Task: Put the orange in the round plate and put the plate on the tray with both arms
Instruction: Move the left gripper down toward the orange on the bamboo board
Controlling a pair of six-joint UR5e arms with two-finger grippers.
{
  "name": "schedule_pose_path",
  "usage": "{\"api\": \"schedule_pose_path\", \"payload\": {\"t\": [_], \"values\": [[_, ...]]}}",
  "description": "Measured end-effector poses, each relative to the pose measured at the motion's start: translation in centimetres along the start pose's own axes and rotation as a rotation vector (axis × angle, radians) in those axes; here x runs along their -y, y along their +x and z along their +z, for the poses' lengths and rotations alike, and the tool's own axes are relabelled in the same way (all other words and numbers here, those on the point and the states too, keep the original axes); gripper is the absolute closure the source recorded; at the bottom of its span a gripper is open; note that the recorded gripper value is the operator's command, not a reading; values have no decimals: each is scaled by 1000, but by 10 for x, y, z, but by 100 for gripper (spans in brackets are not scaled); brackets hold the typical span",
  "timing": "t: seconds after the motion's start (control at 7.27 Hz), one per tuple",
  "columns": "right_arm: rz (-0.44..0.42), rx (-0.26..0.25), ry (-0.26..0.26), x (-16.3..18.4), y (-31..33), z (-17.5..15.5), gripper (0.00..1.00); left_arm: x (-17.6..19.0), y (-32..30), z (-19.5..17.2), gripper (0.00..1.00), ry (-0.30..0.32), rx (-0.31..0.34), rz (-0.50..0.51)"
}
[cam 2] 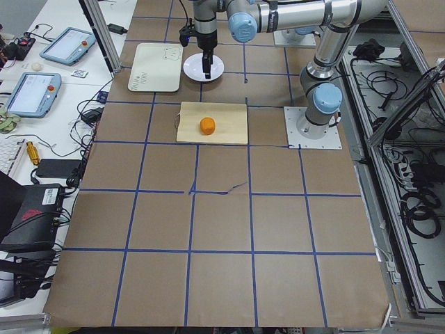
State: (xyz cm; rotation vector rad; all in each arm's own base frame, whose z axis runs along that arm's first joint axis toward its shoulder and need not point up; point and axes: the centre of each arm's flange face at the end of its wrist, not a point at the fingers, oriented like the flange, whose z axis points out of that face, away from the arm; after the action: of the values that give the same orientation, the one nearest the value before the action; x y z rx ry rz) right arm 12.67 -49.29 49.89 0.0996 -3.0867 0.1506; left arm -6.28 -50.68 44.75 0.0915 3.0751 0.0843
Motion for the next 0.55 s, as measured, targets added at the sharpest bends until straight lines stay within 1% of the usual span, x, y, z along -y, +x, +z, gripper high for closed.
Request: {"api": "schedule_pose_path", "payload": {"t": [0.28,0.55], "values": [[-2,-1,-8,-1,0,2,0,9,-28,21,0,-28,-35,-6],[-2,-2,-12,-1,0,3,0,13,-74,62,0,-48,-50,-64]]}}
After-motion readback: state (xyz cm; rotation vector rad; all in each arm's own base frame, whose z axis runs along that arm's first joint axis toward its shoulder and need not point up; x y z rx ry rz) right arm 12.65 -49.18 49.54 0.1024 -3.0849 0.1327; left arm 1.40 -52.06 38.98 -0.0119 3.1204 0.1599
